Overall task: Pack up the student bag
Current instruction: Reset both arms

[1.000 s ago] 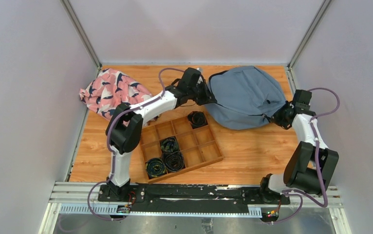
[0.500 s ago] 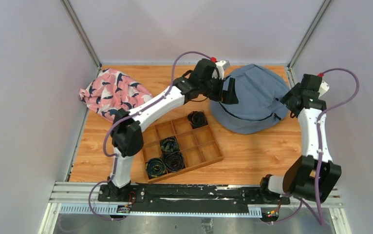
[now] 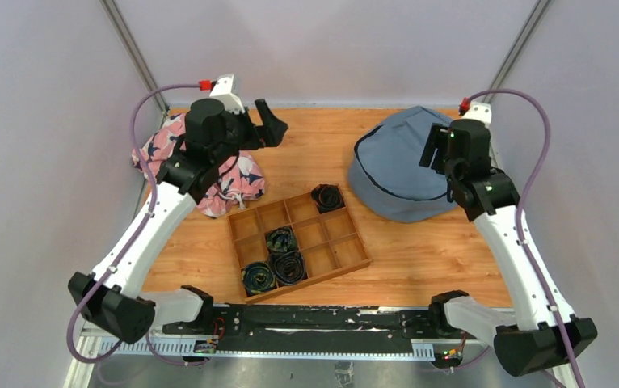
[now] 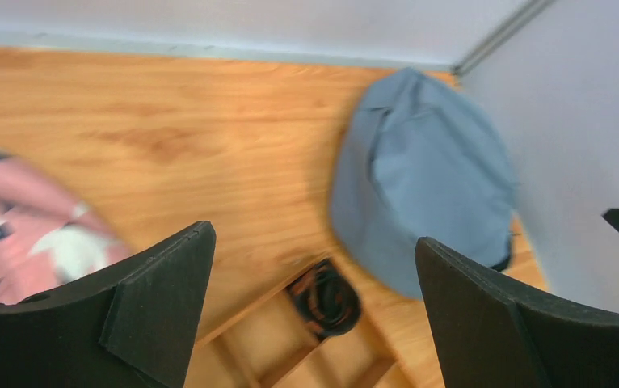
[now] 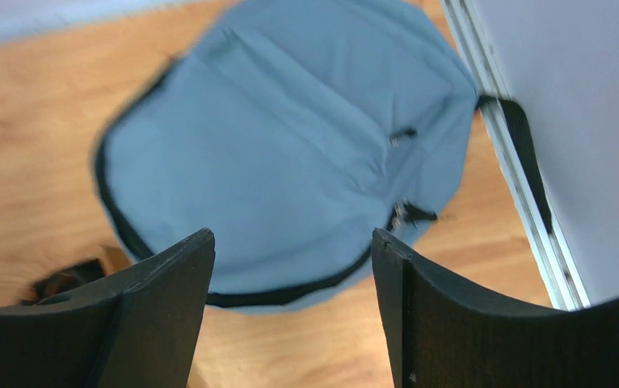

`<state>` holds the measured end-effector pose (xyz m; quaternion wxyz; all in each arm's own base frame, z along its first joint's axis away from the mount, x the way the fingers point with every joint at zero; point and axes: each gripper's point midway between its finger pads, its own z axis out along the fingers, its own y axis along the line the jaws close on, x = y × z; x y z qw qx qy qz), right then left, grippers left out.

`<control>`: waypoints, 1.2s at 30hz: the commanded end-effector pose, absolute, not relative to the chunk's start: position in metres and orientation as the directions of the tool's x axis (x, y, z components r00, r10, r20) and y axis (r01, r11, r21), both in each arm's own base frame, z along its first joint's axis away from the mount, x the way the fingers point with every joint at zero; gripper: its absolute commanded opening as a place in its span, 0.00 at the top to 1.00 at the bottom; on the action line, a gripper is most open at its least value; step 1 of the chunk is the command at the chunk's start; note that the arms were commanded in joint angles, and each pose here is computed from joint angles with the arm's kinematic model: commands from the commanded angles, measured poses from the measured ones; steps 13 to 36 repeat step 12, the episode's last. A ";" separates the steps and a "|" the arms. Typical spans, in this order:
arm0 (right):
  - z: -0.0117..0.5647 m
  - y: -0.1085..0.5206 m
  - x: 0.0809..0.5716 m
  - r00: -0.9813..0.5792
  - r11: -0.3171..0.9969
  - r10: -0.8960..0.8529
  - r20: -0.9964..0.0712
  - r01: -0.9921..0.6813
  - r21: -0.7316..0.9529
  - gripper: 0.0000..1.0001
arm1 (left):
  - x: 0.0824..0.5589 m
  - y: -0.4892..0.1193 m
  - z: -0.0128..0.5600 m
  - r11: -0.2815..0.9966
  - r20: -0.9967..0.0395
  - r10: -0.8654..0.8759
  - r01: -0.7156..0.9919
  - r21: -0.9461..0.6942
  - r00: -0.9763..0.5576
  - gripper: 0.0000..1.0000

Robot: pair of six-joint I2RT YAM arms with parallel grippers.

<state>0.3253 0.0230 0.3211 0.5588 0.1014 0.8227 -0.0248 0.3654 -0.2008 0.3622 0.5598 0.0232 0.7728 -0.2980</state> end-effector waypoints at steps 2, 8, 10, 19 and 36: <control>0.258 0.004 0.313 -0.490 0.955 0.083 -0.868 0.287 -0.071 0.25 | 0.342 -0.129 0.305 0.967 -0.902 -0.173 0.105 -0.231 -0.395 0.00; 0.253 0.001 0.312 -0.453 0.951 0.098 -0.886 0.305 -0.050 0.28 | 0.316 -0.107 0.306 0.982 -0.919 -0.120 0.091 -0.166 -0.376 0.00; 0.253 0.002 0.314 -0.438 0.951 0.111 -0.892 0.308 -0.033 0.27 | 0.312 -0.101 0.312 0.983 -0.928 -0.133 0.075 -0.169 -0.349 0.00; 0.253 0.004 0.316 -0.431 0.949 0.125 -0.894 0.314 -0.018 0.26 | 0.309 -0.099 0.314 0.982 -0.933 -0.137 0.080 -0.173 -0.334 0.00; 0.253 0.004 0.316 -0.431 0.949 0.125 -0.894 0.314 -0.018 0.26 | 0.309 -0.099 0.314 0.982 -0.933 -0.137 0.080 -0.173 -0.334 0.00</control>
